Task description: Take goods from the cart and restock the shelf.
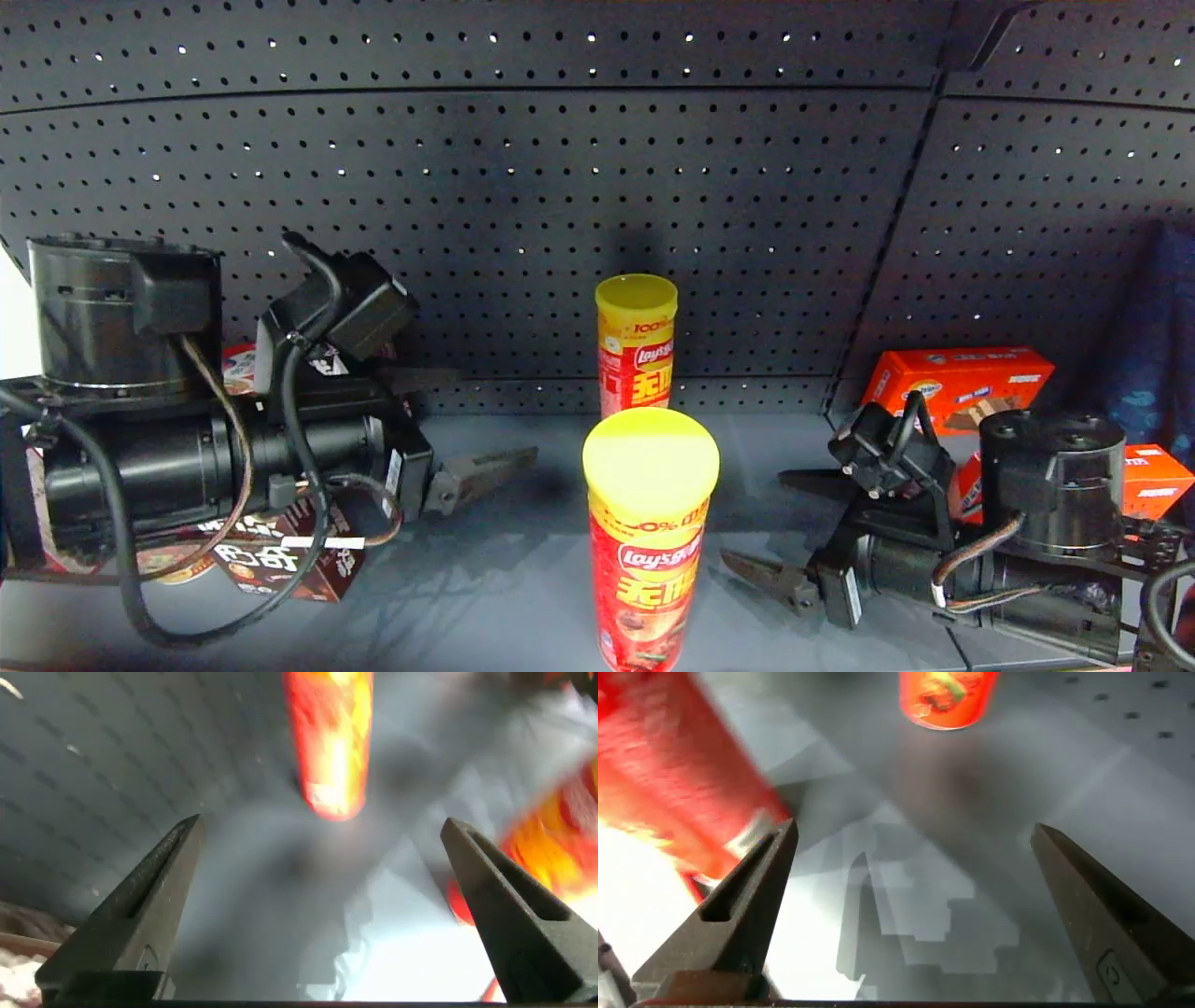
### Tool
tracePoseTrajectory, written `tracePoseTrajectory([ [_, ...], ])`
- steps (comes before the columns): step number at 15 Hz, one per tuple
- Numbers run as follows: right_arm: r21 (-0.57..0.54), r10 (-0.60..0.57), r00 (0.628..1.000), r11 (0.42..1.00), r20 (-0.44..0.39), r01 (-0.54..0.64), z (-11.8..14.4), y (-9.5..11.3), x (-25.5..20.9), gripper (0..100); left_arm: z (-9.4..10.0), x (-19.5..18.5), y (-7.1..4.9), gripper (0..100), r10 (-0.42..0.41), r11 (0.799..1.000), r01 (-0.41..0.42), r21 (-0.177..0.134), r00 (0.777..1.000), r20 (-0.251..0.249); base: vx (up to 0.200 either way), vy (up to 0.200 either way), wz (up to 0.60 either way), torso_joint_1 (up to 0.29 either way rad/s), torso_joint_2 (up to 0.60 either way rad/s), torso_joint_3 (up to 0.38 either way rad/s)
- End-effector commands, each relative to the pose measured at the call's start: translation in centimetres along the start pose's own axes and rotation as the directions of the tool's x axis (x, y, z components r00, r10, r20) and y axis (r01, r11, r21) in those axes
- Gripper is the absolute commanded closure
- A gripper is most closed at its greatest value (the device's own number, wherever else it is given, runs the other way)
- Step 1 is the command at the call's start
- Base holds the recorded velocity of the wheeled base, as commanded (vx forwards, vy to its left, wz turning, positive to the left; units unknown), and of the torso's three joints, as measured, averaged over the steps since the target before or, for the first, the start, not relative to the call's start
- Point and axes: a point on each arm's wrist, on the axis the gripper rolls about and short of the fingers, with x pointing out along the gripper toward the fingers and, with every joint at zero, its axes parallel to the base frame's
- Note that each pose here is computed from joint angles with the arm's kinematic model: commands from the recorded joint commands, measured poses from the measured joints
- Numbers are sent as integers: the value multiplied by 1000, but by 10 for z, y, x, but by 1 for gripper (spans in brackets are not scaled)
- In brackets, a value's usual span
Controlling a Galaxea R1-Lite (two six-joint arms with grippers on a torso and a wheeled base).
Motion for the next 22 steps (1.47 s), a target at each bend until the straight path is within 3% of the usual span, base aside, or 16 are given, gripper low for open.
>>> tracePoseTrajectory([
  [1,6,-17,1000,1000,0,17,0,-5,0,0,-18,-13,-16,0,-38,998,40,40,999,-33,0,0,0,0,0,0],
  [2,7,-21,1000,1000,3,21,1,-7,1,0,-32,-17,-26,0,-71,995,76,62,995,-73,0,0,0,0,0,0],
  [4,9,-26,1000,1000,-2,26,1,-9,4,0,-42,-21,-36,0,-103,992,110,67,990,-96,0,0,0,0,0,0],
  [10,13,-31,999,999,9,31,5,-11,11,0,-50,-19,-61,0,-215,969,227,95,968,-127,0,0,0,0,0,0],
  [14,21,-46,999,999,8,46,5,-15,10,0,-53,-5,-62,0,-230,966,246,85,960,-161,0,0,0,0,0,0],
  [22,22,-53,999,998,13,52,6,-16,9,0,-40,33,-55,0,-225,967,241,83,959,-172,0,0,0,0,0,0],
])
